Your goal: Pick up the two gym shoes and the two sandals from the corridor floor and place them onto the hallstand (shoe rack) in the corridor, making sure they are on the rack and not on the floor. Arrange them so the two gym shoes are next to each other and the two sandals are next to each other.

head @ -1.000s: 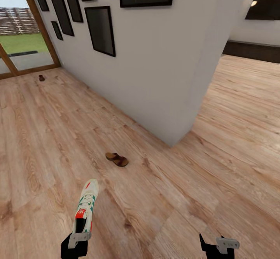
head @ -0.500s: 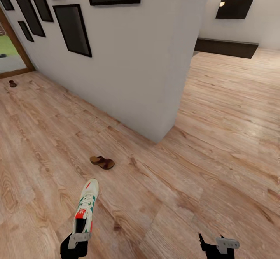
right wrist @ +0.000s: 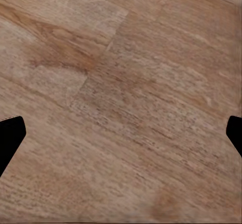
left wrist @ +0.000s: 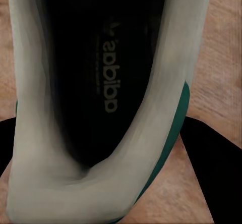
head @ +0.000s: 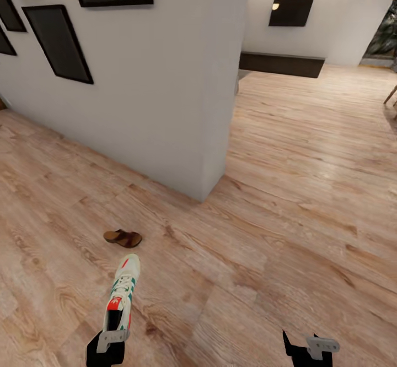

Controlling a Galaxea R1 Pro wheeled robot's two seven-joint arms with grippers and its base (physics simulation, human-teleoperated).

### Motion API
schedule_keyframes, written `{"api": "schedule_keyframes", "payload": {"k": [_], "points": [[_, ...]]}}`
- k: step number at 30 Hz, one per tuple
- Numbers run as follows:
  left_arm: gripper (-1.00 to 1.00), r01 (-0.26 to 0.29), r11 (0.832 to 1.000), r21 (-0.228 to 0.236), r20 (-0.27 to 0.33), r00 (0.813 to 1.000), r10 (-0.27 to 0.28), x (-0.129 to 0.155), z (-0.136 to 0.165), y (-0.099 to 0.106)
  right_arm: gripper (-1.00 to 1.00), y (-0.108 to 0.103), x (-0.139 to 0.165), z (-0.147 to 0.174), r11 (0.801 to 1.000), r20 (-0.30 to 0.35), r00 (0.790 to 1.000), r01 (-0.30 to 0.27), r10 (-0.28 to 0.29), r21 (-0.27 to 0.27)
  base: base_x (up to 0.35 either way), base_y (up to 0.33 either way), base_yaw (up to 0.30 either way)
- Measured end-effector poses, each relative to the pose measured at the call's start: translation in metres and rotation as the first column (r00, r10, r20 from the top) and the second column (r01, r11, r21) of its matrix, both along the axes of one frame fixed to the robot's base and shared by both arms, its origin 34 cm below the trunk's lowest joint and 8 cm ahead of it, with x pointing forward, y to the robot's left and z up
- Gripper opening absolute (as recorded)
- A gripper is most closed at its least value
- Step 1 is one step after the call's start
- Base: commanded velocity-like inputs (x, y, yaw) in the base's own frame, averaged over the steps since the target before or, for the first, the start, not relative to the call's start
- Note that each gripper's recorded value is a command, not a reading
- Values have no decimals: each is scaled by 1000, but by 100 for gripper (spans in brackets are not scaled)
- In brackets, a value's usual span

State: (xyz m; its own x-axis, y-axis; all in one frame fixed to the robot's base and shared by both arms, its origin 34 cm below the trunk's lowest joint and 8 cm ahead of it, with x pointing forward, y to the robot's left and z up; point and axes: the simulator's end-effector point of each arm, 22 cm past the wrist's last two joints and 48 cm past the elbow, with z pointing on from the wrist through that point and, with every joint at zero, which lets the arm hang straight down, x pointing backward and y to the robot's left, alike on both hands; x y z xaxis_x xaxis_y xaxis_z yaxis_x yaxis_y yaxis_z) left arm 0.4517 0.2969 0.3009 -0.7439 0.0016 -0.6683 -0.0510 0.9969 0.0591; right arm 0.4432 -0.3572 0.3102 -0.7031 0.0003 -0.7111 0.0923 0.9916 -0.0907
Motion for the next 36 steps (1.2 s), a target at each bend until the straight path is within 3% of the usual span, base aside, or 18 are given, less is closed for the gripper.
{"api": "schedule_keyframes", "payload": {"k": [10,36], "points": [[-100,0,1000,0,-1,1000,0,0,0,0,100,0,0,0,1000,0,1000,0,0,0,-100,0,-299],[-100,2,1000,0,-4,1000,-2,-2,-1,0,100,0,1,0,1000,1,1000,0,0,0,-310,-13,-299]]}}
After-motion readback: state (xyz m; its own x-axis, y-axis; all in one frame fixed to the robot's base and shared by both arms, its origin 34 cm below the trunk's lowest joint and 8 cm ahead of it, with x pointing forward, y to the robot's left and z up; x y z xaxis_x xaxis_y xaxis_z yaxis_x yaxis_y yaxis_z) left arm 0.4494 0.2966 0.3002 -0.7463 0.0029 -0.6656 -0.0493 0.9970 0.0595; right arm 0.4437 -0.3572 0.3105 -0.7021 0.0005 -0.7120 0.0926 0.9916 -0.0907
